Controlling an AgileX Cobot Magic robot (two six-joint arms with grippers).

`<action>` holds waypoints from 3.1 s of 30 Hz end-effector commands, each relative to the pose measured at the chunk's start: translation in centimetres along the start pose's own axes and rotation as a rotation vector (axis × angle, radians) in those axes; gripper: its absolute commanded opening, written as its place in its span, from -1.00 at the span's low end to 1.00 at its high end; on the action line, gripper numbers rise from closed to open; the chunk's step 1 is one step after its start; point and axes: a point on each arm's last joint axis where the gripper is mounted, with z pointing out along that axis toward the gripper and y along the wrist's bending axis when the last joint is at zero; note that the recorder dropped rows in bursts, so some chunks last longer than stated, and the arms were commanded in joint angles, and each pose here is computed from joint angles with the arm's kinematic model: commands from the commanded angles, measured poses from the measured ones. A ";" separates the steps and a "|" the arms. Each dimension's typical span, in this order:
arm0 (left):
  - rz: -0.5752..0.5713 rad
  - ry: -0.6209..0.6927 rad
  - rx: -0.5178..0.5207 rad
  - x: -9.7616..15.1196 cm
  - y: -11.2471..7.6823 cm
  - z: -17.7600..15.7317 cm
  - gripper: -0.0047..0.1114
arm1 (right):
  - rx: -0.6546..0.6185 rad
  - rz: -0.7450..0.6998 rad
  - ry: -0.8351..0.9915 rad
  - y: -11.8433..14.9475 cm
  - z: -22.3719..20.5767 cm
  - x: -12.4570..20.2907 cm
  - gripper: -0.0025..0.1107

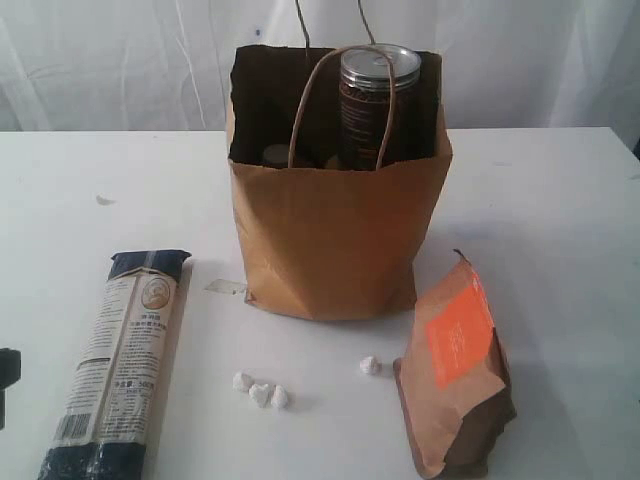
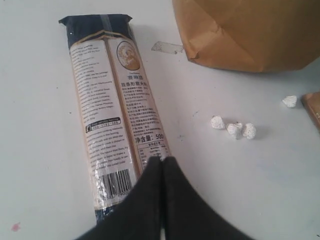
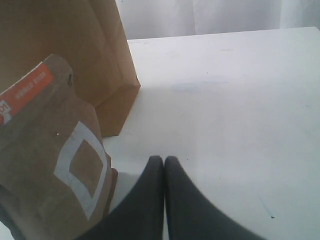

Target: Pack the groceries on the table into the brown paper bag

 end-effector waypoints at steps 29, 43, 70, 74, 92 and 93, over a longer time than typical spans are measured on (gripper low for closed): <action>-0.097 -0.269 0.059 1.4 1.1 -3.0 -0.92 | 0.007 0.001 -0.003 -0.1 0.0 0.1 -0.96; -0.085 -0.410 -0.138 3.9 3.2 -4.1 -0.92 | 0.007 0.001 -0.003 -0.1 0.0 0.1 -0.96; 0.198 -0.570 -0.258 6.0 4.5 -1.4 -0.92 | 0.008 -0.001 -0.003 -0.1 0.0 0.1 -0.96; 0.204 -0.483 -0.258 6.6 4.6 -1.0 -0.92 | 0.008 -0.001 -0.003 -0.1 0.0 0.1 -0.96; 0.193 -0.403 -0.259 7.3 4.7 -0.7 -0.92 | 0.008 -0.001 -0.003 -0.1 0.0 0.1 -0.96; 0.193 -0.403 -0.259 7.3 4.7 -0.7 -0.92 | 0.008 -0.001 -0.003 -0.1 0.0 0.1 -0.96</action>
